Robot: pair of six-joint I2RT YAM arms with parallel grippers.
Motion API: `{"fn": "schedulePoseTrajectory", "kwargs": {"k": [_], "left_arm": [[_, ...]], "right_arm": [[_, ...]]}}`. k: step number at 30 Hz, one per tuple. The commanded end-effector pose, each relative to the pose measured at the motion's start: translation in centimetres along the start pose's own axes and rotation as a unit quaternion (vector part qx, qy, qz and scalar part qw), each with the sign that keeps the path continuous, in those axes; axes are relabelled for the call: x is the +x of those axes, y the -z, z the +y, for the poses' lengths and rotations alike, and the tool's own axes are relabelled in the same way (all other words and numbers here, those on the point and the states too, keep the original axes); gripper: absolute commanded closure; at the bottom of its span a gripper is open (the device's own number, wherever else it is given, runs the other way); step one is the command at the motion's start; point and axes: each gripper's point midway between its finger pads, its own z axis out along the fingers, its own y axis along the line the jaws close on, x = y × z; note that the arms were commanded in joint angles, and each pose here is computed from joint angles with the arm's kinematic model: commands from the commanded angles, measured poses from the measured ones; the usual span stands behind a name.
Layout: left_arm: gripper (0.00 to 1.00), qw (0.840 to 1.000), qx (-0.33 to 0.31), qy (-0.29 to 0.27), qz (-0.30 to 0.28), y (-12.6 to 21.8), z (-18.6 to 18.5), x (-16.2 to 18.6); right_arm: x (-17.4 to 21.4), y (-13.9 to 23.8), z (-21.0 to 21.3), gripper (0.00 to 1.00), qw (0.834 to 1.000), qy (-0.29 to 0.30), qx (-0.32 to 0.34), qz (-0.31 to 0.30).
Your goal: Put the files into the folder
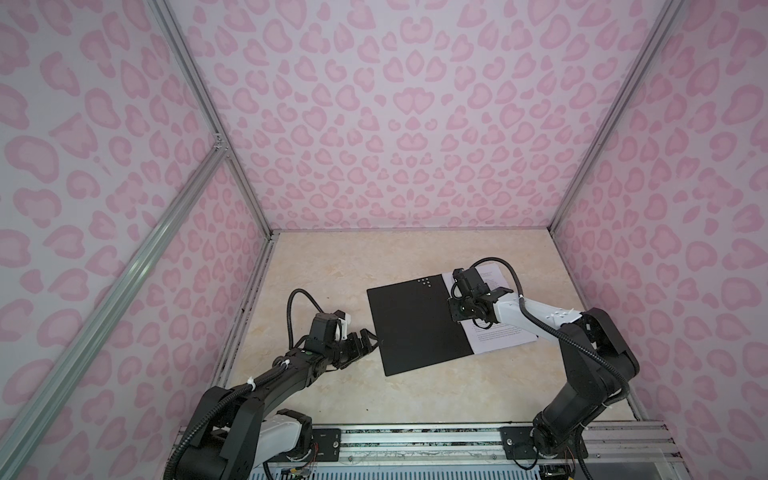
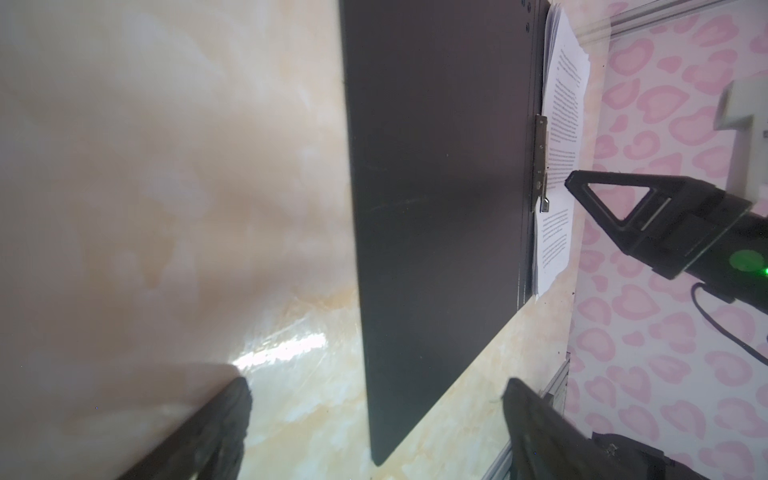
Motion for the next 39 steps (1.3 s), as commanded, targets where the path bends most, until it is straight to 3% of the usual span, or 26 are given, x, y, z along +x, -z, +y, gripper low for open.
{"fn": "schedulePoseTrajectory", "kwargs": {"k": [1,15,30,39], "left_arm": [[0.04,1.000,-0.002,0.001,0.003,-0.2,0.2,0.1],[0.03,1.000,0.007,0.002,0.006,-0.2,0.2,0.4],[0.03,1.000,0.012,0.007,0.000,0.3,0.1,0.8],[0.04,1.000,0.009,0.011,0.004,0.1,0.6,1.1]], "right_arm": [[0.3,-0.8,0.2,0.62,1.000,0.002,-0.001,0.011],[0.9,-3.0,-0.3,0.80,0.999,0.004,0.020,0.037],[2.0,-4.4,-0.1,0.87,0.997,0.010,0.021,0.074],[1.1,-3.2,0.4,0.93,0.998,-0.022,-0.023,0.051]]}}
